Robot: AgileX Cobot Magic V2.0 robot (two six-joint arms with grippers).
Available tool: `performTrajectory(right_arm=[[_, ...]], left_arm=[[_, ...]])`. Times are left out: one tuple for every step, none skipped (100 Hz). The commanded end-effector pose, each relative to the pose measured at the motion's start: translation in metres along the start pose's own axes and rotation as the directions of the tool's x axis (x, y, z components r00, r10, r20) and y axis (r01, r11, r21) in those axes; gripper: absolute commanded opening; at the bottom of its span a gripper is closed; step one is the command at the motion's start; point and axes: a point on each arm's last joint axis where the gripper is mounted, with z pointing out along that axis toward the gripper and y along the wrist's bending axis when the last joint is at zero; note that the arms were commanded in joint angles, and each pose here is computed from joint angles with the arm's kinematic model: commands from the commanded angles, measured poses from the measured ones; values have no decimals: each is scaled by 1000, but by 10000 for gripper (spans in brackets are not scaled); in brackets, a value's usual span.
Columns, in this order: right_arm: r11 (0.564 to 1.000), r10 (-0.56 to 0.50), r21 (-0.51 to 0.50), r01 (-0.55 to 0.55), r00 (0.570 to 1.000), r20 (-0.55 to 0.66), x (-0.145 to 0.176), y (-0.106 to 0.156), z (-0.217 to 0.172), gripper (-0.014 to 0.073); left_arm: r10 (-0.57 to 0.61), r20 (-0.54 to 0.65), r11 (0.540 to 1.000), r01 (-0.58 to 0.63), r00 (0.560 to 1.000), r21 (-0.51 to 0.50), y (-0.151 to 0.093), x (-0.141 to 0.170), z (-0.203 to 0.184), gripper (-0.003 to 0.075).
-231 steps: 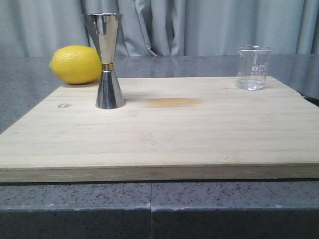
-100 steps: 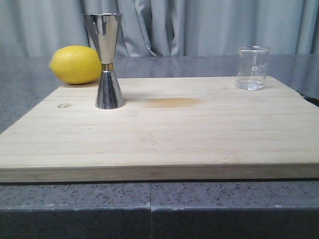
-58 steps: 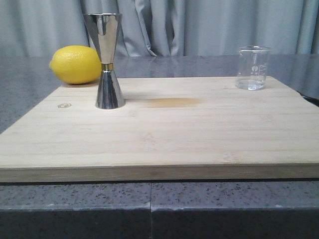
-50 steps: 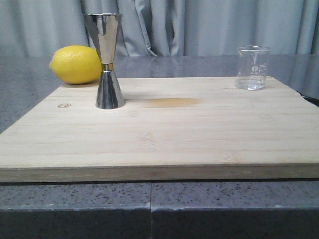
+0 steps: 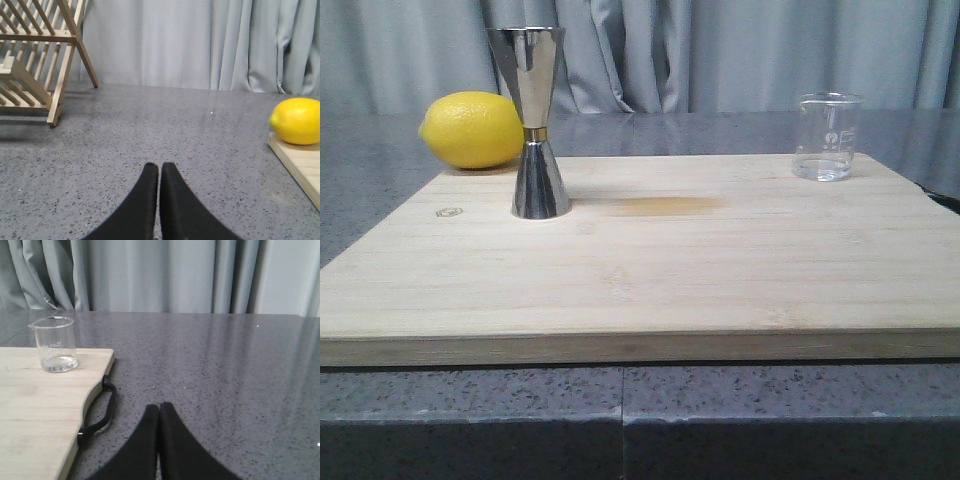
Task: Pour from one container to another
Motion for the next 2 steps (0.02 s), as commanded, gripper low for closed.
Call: performTrajectory(right_arm=[[1000,-8,10,7,997,80,-4,-1,-2,-57],[1000,-8,10,7,997,80,-4,-1,-2,-57]], left_arm=[[-9,67,1000,9,998,3,0,1,-1,-19],[-9,67,1000,9,998,3,0,1,-1,-19]])
